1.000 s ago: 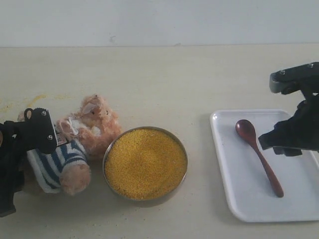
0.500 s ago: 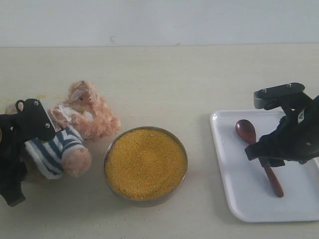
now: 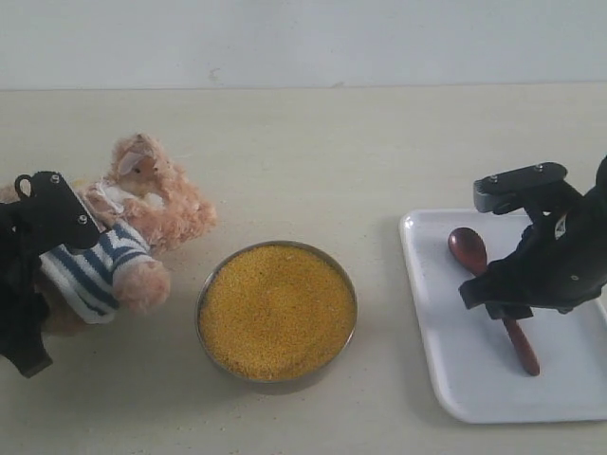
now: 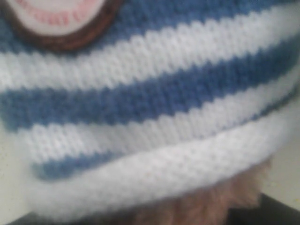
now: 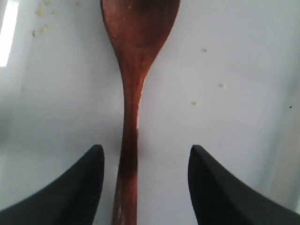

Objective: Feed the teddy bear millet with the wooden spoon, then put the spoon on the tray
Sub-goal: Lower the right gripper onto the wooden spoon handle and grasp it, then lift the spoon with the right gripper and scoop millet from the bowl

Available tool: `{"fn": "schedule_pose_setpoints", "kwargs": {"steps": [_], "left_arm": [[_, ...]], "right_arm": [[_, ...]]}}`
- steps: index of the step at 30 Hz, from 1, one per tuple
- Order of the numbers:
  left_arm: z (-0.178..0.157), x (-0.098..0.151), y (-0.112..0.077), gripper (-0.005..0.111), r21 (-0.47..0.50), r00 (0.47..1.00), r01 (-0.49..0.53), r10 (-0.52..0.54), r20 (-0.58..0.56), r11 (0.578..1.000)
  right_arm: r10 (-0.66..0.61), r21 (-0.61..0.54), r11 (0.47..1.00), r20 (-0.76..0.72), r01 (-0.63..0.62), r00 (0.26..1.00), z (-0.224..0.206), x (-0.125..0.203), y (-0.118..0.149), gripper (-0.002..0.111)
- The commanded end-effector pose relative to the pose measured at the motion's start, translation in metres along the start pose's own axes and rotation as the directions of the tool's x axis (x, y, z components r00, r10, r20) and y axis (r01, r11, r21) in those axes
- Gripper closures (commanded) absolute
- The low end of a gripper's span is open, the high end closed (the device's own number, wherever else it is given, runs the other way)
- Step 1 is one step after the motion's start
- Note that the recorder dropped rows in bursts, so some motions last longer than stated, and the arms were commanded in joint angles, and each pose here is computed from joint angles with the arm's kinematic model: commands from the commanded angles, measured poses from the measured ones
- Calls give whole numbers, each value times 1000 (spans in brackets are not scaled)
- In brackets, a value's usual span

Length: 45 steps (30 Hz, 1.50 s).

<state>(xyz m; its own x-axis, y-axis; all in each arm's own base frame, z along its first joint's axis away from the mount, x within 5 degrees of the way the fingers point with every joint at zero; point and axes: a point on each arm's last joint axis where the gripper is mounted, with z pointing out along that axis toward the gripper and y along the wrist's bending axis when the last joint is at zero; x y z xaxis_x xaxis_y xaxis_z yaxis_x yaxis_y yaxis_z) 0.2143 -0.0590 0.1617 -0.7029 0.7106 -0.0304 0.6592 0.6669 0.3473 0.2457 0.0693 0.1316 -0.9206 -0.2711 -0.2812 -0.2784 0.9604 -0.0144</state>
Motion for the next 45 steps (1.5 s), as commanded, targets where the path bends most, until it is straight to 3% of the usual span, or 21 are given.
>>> {"fn": "schedule_pose_setpoints", "kwargs": {"steps": [1, 4, 6, 12, 17, 23, 43, 45], "left_arm": [[-4, -3, 1, 103, -9, 1000, 16, -16, 26, 1000], [-4, -3, 1, 103, -9, 1000, 16, -16, 26, 1000], [-4, -3, 1, 103, -9, 1000, 16, -16, 26, 1000], [-4, -3, 1, 103, -9, 1000, 16, -16, 26, 1000], [-4, -3, 1, 103, -9, 1000, 16, -16, 26, 1000], [-4, -2, 1, 103, -6, 1000, 19, -19, 24, 1000], [-4, -2, 1, 103, -6, 1000, 19, -19, 24, 1000], [-4, -2, 1, 103, -6, 1000, 19, -19, 24, 1000]], "right_arm": [[-7, -2, 1000, -3, 7, 1000, 5, -1, 0, 57], [-7, -2, 1000, -10, 7, 1000, 7, -1, 0, 58], [-7, -2, 1000, -15, 7, 1000, 7, 0, 0, 65], [-9, -2, 1000, -26, 9, 1000, 7, 1, 0, 109], [-12, -2, 1000, -19, 12, 1000, 4, 0, 0, 108], [-14, 1, 1000, 110, 14, 994, -31, -6, 0, 108], [-8, -8, 1000, 73, 8, 997, -37, -1, 0, 108], [-52, -15, 998, 85, 53, 995, -43, -2, 5, 108]]}}
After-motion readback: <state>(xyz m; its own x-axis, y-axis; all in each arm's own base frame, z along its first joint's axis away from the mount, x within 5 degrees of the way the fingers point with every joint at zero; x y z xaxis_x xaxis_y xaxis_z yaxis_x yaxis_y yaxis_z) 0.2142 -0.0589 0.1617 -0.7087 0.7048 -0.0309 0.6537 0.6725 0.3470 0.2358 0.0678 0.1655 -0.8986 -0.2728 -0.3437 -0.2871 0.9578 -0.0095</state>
